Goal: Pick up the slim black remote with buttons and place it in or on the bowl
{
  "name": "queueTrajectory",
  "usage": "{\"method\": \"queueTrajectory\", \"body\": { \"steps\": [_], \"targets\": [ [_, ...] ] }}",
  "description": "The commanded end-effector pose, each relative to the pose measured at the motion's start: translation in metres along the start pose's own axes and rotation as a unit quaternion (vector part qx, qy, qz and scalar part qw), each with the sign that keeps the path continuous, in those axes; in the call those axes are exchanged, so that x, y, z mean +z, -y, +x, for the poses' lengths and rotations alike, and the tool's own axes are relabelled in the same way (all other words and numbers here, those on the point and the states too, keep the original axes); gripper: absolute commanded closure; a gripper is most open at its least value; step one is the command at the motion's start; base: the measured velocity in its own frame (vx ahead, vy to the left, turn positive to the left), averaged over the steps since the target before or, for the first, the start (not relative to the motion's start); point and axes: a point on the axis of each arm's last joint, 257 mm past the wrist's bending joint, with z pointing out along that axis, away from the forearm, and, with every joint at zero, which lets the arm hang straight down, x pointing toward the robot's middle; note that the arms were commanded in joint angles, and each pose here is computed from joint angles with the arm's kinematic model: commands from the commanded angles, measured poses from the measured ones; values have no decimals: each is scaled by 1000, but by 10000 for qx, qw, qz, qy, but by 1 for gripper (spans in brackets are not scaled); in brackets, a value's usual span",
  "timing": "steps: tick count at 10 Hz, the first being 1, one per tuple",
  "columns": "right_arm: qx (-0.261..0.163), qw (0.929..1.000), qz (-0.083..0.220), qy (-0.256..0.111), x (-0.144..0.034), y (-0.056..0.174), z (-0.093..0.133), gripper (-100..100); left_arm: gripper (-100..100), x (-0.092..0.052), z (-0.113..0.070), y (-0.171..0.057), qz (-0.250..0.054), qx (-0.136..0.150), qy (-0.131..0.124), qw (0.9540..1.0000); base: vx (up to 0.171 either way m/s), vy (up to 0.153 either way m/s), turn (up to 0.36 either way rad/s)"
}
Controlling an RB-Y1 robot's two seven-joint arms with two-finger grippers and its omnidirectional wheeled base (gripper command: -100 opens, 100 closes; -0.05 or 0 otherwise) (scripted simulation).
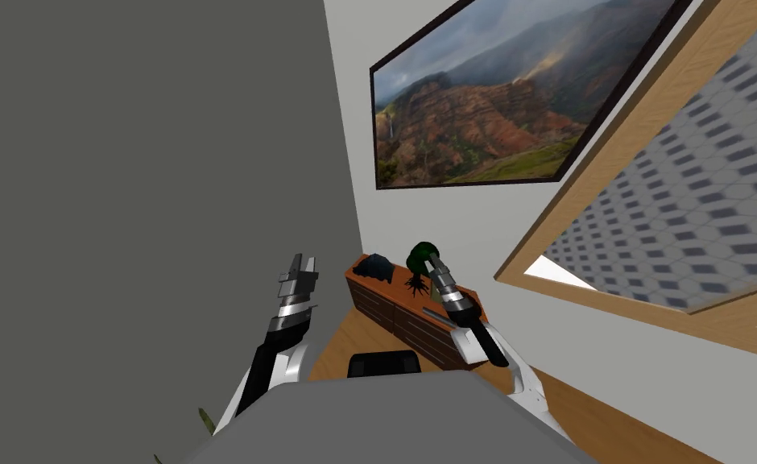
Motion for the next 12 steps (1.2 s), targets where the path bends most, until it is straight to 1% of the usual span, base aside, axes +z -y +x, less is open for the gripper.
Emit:
{"method": "queueTrajectory", "body": {
  "steps": [1, 2, 3, 4, 5, 6, 7, 8, 9, 10, 11, 12],
  "targets": [
    [-102, 9997, 155, -162, -2, 18, 0, -100, 0, 0, 0, 0, 0, 0, 0, 10000, 25, 33, 120],
    [-102, 9996, 197, -158, -3, 21, 0, -100, 0, 0, 0, 0, 0, 0, 0, 10000, 22, 29, 55],
    [-203, 9988, 339, -304, -6, 36, 1, -100, 0, 0, 0, 0, 0, 0, 0, 10000, 34, 41, 94],
    [-203, 9987, 365, -301, -7, 39, 1, -100, 0, 0, 0, 0, 0, 0, 0, 10000, 27, 32, 62],
    [-316, 9973, 490, -455, -9, 52, 2, -100, 0, 0, 0, 0, 0, 0, 0, 10000, 23, 43, 139],
    [-318, 9970, 545, -449, -11, 57, 1, -100, 0, 0, 0, 0, 0, 0, 0, 10000, 19, 30, 67],
    [-443, 9949, 666, -610, -14, 70, 3, -100, 0, 0, 0, 0, 0, 0, 0, 10000, 24, 32, 144],
    [-446, 9945, 736, -602, -17, 76, 2, -100, 0, 0, 0, 0, 0, 0, 0, 10000, 24, 21, 56],
    [-585, 9916, 858, -772, -21, 89, 3, -100, 0, 0, 0, 0, 0, 0, 0, 10000, 24, 32, 125],
    [-589, 9909, 938, -762, -25, 96, 2, -100, 0, 0, 0, 0, 0, 0, 0, 10000, 23, 23, 78],
    [-742, 9871, 1062, -941, -30, 109, 4, -100, 0, 0, 0, 0, 0, 0, 0, 10000, 20, 28, 126],
    [-747, 9862, 1149, -931, -34, 116, 2, -100, 0, 0, 0, 0, 0, 0, 0, 10000, 18, 20, 78]
  ]
}}
